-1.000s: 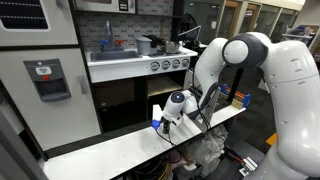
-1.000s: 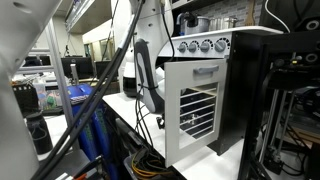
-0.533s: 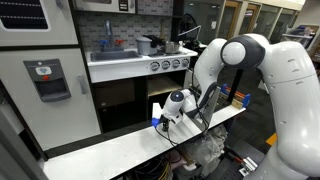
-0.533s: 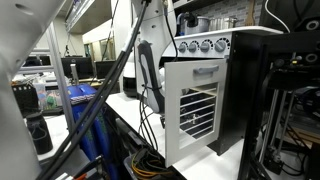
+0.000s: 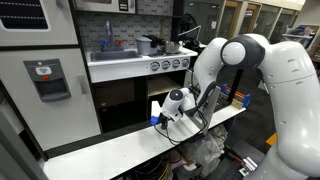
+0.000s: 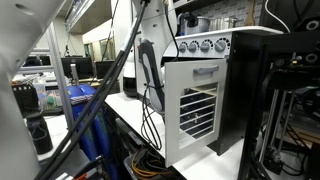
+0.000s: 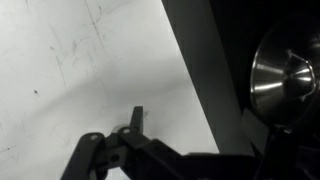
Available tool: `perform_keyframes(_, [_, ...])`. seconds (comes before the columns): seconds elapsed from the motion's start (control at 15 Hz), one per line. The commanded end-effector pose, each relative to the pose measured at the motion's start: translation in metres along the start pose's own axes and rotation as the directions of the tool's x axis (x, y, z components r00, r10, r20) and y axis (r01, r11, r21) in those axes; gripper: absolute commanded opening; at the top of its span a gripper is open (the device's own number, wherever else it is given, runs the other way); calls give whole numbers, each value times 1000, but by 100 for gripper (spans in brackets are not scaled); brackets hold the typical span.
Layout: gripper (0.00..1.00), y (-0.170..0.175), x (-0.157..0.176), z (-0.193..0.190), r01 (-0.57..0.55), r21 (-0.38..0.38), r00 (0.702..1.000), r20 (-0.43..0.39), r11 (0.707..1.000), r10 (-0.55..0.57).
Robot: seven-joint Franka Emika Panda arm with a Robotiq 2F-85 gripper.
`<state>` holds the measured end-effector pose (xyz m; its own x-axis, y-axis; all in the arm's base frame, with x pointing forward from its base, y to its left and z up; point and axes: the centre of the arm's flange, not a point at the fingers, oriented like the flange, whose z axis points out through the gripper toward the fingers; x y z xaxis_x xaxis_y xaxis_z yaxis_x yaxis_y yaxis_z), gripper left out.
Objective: Open the kitchen cabinet, take the lid off the silver pot and put it in the kitchen cabinet
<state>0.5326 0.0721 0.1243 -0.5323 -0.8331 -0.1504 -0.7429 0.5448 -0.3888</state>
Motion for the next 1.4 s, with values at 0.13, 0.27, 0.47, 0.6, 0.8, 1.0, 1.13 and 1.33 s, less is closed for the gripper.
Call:
perform_keyframes(0.13, [100, -32, -28, -26, 18, -17, 1000, -16, 1000, -18])
perform_keyframes(0.27, [100, -22, -34, -45, 19, -10, 1000, -21, 1000, -19])
perform_keyframes(0.47, [100, -11, -41, -73, 26, 8, 999, -20, 1000, -26])
perform_keyframes(0.6, [100, -8, -46, -91, 23, 28, 999, -26, 999, -22])
perform_keyframes(0.8, [100, -1, -52, -116, -14, 65, 998, -53, 998, 17])
perform_keyframes(1.0, [100, 4, -63, -144, -123, 114, 987, -89, 986, 133])
perform_keyframes(1.13, [100, 5, -73, -163, -216, 158, 966, -109, 963, 235])
perform_keyframes(1.33, [100, 1, -90, -198, -351, 212, 914, -133, 912, 382])
